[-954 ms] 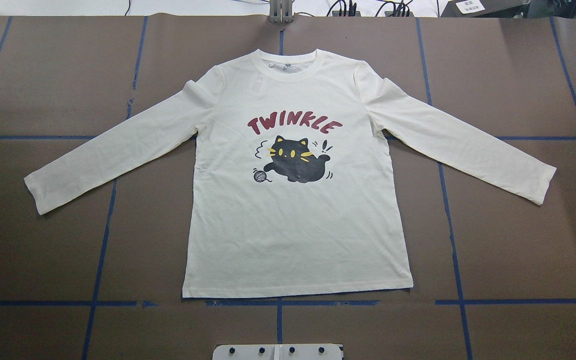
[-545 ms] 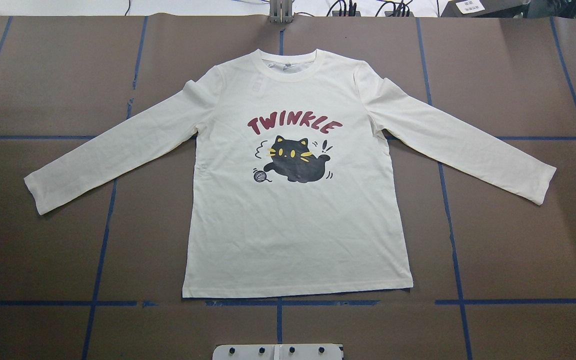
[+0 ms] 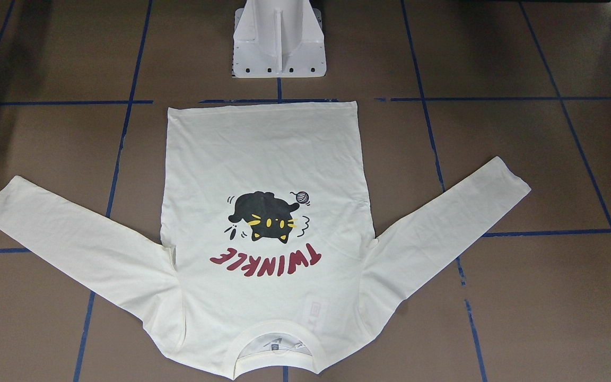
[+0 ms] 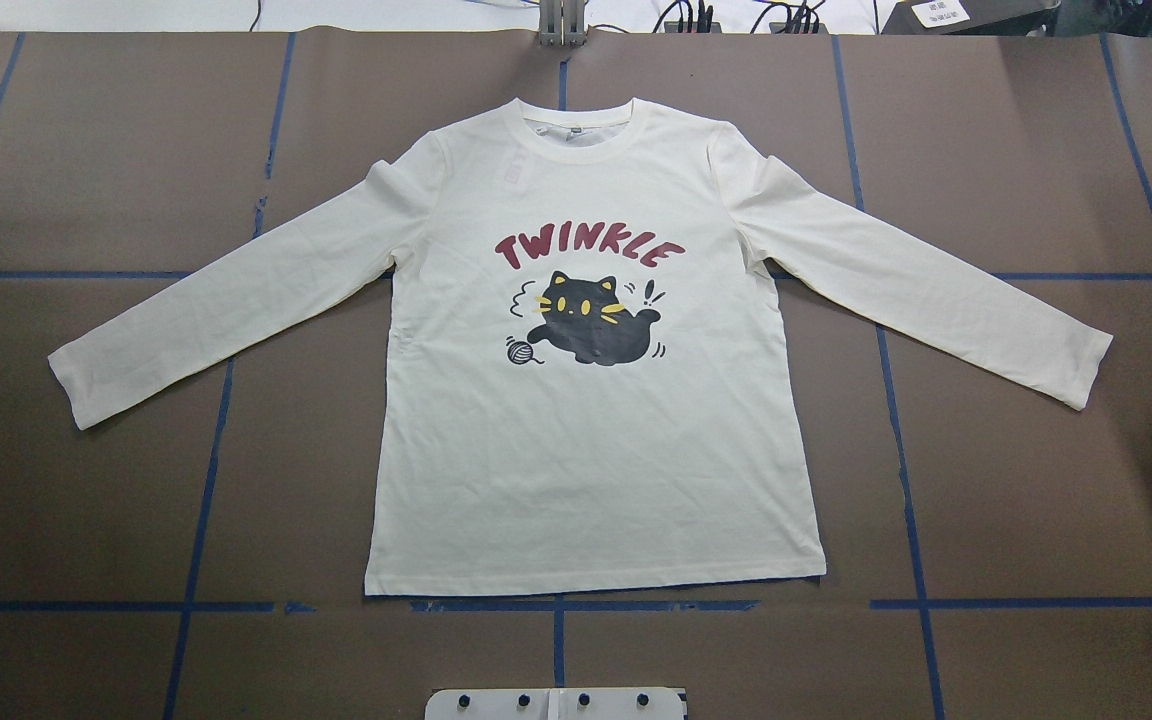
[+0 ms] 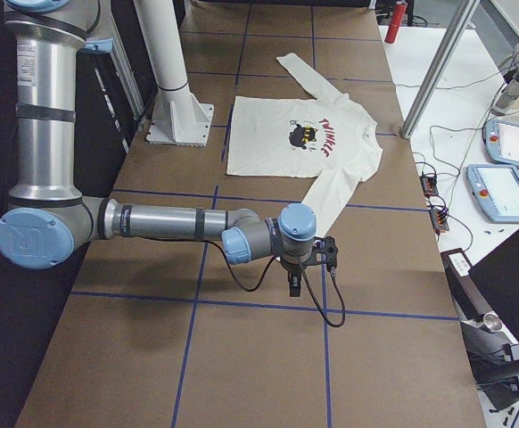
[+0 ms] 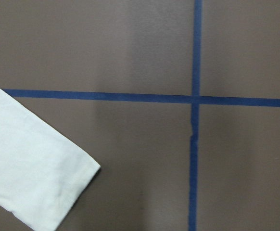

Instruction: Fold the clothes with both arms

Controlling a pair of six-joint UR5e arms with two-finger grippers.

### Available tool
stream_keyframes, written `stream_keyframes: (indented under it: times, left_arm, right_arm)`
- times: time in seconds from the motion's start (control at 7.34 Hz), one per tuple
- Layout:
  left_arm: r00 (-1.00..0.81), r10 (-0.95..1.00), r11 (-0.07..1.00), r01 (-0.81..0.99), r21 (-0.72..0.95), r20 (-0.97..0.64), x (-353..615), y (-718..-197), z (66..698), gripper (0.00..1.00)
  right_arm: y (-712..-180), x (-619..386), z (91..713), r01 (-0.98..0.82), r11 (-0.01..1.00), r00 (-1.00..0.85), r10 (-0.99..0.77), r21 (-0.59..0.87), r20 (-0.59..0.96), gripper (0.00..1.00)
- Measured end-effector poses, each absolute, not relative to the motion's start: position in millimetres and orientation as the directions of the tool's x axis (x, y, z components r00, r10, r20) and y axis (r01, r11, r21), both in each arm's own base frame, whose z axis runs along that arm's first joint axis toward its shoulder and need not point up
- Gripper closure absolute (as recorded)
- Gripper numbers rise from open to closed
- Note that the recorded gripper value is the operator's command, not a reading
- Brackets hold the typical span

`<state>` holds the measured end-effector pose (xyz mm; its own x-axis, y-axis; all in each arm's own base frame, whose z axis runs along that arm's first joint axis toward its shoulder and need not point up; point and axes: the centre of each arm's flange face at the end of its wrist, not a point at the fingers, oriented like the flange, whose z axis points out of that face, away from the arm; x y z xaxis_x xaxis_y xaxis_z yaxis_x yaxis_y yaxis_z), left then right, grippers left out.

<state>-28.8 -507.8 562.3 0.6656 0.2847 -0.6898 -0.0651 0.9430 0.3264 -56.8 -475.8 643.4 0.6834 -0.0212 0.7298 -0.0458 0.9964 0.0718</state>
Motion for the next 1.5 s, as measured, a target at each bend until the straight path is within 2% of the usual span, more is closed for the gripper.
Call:
stream_keyframes:
  times: [0.41,1.23,1.36,1.5]
  left_arm:
    - [0.647,0.293,0.942,-0.068,0.329,-0.704,-26,-509,563,0.00]
    - [0.646,0.299,0.939,-0.069,0.337,-0.703,-26,-509,562,0.00]
    - [0.645,0.301,0.938,-0.069,0.339,-0.702,-26,-508,561,0.00]
    - [0.645,0.303,0.938,-0.069,0.341,-0.701,-26,-508,560,0.00]
  right_arm:
    - [-474,-158,632,-0.082,0.995,0.685,0.019,0.051,0.728,0.00]
    - [-466,-185,660,-0.050,0.999,0.702,0.039,-0.006,0.711,0.00]
    - [-466,-185,662,-0.049,0.999,0.705,0.041,-0.009,0.708,0.22]
    - [-466,-185,663,-0.051,0.999,0.706,0.044,-0.011,0.706,0.51]
